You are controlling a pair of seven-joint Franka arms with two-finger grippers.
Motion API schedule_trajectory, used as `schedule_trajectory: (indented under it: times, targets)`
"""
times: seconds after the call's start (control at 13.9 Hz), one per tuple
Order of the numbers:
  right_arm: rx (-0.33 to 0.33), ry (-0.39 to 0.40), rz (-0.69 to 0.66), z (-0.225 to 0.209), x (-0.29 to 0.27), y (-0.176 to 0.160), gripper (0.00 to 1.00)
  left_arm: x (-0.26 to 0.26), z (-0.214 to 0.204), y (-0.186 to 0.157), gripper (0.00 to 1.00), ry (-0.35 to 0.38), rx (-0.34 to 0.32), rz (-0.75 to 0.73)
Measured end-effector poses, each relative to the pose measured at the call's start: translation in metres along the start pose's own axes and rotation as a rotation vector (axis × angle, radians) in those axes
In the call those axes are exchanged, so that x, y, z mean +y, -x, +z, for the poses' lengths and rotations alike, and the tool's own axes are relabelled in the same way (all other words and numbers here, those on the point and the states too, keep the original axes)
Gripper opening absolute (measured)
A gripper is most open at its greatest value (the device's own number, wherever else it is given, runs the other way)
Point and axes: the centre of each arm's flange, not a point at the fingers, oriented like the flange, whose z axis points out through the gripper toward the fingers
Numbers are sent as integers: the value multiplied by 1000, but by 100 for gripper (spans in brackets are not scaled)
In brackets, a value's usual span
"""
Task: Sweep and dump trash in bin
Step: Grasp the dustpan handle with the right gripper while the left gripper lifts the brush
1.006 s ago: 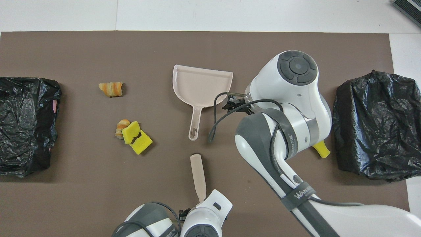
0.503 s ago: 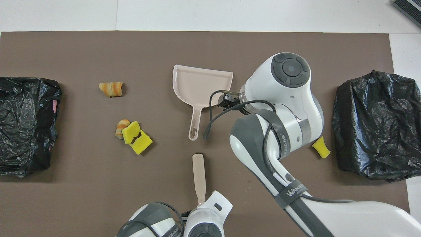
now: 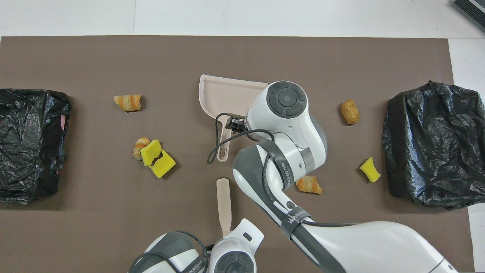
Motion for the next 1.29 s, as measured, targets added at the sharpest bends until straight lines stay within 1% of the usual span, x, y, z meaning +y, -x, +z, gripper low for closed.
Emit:
schedule_trajectory:
  times: [0.22, 0.43, 0.65, 0.72, 0.79, 0.86, 0.93, 1.01, 1.15, 1.29]
  targets:
    - [2, -7, -13, 6, -18, 15, 100, -22, -13, -6, 26, -43, -46, 39]
    - [6, -16, -17, 7, -28, 18, 100, -40, -26, -11, 26, -55, -70, 74]
    - [0, -9, -32, 24, -44, 29, 98, -65, -43, -18, 26, -68, -105, 110]
    - [1, -1, -41, 29, -47, 32, 91, -75, -48, -22, 26, -65, -113, 117]
    - [4, 8, -50, 34, -49, 33, 91, -87, -55, -28, 26, -60, -121, 121]
    - [11, 12, -58, 37, -50, 33, 85, -103, -64, -34, 26, -53, -131, 127]
    - [16, 9, -63, 40, -52, 34, 75, -119, -74, -40, 26, -44, -140, 131]
    - [19, 12, -69, 42, -53, 35, 75, -136, -83, -45, 26, -34, -148, 131]
    - [31, 23, -82, 43, -54, 36, 61, -168, -97, -55, 26, -9, -153, 116]
    - [44, 31, -92, 42, -54, 35, 61, -199, -102, -72, 26, 19, -151, 100]
